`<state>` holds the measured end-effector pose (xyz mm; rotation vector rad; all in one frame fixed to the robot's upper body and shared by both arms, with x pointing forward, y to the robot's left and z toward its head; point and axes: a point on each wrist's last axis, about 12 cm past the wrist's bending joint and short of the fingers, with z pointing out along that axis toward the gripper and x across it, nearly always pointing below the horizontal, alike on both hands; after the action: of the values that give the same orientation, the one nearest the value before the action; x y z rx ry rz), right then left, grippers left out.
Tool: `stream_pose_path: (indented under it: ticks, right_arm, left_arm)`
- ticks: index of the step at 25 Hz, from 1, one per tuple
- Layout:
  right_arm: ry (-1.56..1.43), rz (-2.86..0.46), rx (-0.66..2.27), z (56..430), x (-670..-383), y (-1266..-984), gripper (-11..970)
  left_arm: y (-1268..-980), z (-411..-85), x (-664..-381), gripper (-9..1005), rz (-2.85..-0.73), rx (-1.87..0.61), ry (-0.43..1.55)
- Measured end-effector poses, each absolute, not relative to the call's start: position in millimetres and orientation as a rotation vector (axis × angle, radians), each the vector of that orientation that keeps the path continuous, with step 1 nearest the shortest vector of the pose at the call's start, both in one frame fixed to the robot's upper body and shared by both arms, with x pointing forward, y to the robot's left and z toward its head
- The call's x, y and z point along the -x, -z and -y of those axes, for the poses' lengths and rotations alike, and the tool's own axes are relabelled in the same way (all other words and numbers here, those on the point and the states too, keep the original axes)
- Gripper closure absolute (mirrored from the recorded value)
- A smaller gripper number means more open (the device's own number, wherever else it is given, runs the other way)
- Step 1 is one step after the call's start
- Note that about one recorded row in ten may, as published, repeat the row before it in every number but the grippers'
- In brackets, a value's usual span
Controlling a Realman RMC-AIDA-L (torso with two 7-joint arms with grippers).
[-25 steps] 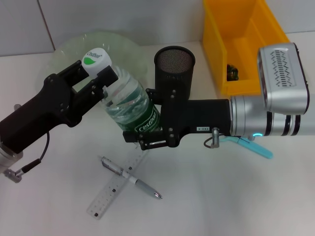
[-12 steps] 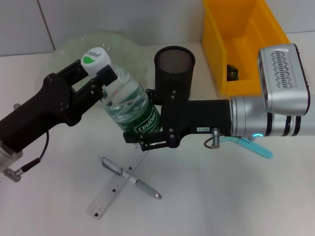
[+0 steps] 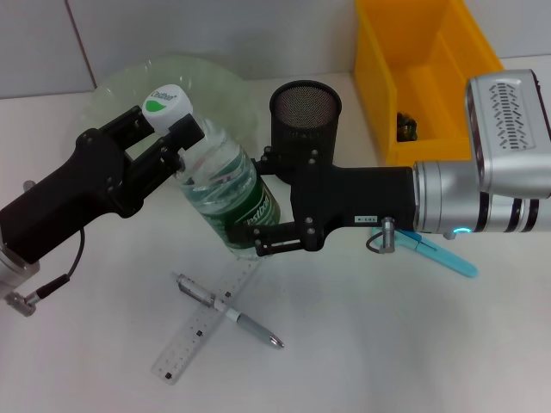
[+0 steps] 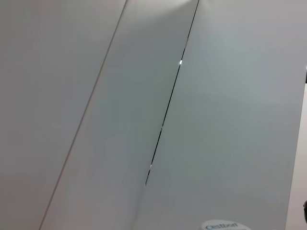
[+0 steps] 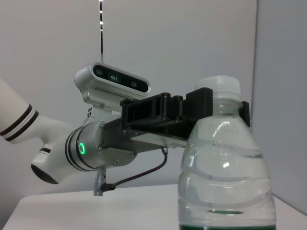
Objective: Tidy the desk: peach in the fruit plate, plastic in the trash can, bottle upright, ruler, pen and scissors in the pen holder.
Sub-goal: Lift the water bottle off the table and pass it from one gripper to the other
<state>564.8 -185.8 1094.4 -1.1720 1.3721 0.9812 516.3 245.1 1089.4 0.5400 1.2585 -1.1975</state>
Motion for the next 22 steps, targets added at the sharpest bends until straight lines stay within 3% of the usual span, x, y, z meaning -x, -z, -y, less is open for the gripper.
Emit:
stream_pose_path:
  ticks: [22]
  right_arm:
    - [-0.987,-1.387,1.138,198.5,-558.1,-1092.1,144]
  left_arm:
    - [-1089.6,-246.3,-518.4,564,-1.262,-0.533,1.180]
